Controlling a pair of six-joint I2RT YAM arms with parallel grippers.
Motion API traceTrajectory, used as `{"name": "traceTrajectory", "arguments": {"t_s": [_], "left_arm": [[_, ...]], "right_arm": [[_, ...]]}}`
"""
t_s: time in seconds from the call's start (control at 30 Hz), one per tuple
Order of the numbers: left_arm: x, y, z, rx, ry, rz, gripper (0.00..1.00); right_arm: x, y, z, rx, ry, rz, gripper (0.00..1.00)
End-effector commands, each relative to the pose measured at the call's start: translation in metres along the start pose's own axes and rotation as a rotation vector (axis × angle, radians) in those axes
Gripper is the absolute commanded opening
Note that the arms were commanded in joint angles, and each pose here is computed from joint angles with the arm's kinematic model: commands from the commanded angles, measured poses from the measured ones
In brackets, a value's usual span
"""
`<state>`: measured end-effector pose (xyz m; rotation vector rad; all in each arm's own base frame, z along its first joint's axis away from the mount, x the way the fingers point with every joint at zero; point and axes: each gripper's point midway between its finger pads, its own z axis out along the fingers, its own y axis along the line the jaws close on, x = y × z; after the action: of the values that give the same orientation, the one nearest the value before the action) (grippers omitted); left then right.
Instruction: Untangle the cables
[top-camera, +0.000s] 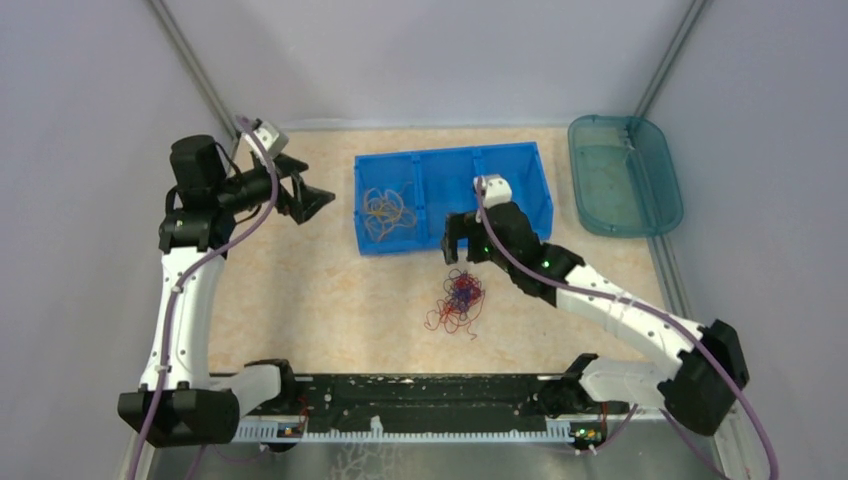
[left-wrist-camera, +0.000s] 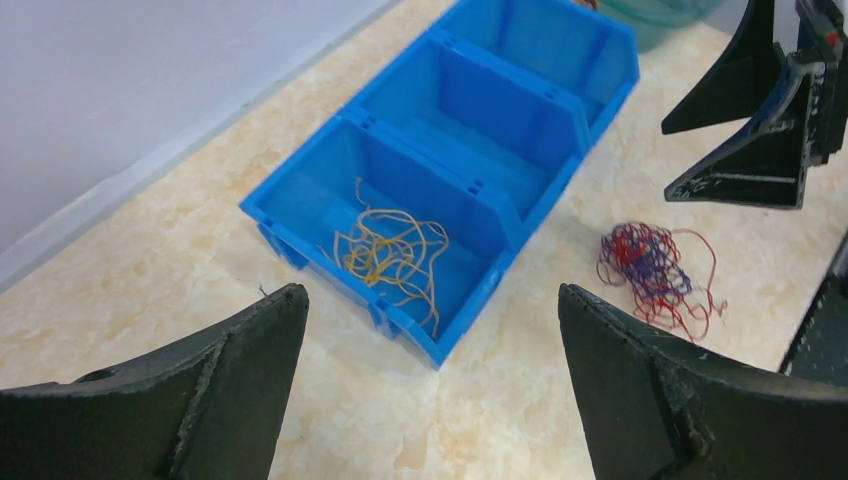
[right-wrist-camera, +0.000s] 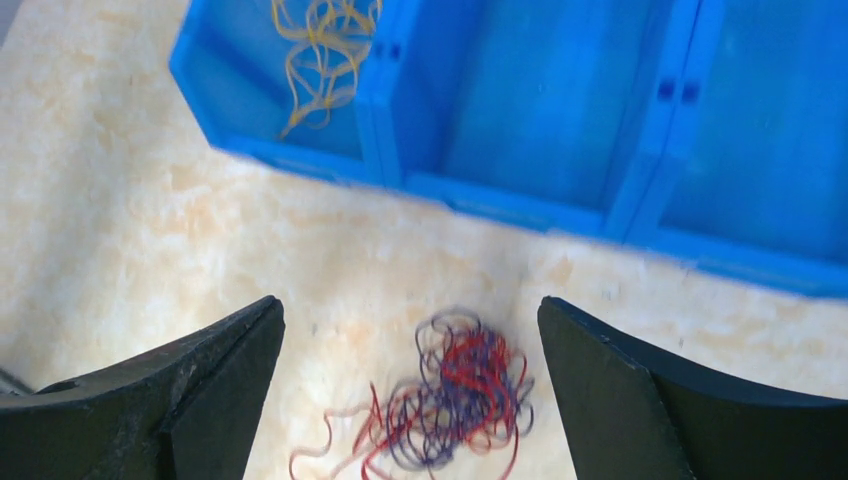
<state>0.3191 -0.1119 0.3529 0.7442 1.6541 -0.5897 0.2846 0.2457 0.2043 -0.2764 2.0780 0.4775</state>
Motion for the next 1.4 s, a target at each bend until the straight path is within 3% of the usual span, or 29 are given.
{"name": "traceTrajectory", "arguments": {"t_s": [0.0, 0.2, 0.43, 0.7, 0.83, 1.1, 1.37], "left_arm": [[0.026, -0.029, -0.008, 0.146, 0.038, 0.13, 1.0], [0.071, -0.051, -0.015, 0.242, 0.173, 0.224, 1.0], [0.144, -0.117, -0.01, 0.448, 0.361, 0.321, 1.0], [0.205, -0.191, 0.019, 0.641, 0.475, 0.528, 1.0], [0.218, -0.221, 0.041, 0.728, 0.476, 0.671, 0.99], [0.245, -0.258, 0.073, 0.768, 0.416, 0.911, 0.88], [0.258, -0.287, 0.074, 0.832, 0.402, 0.97, 0.8]], "right_arm": [[0.034, -0.007, -0.016, -0.035, -0.001, 0.102, 0.99], [0.1, -0.023, -0.007, 0.049, 0.132, 0.103, 0.85], [0.12, -0.019, 0.008, 0.058, 0.184, 0.139, 0.72], [0.148, -0.028, 0.009, 0.129, 0.234, 0.265, 0.41], [0.152, -0.029, 0.006, 0.147, 0.226, 0.333, 0.39], [0.139, -0.024, -0.002, 0.128, 0.172, 0.386, 0.39], [0.125, -0.022, -0.006, 0.108, 0.137, 0.38, 0.4]]}}
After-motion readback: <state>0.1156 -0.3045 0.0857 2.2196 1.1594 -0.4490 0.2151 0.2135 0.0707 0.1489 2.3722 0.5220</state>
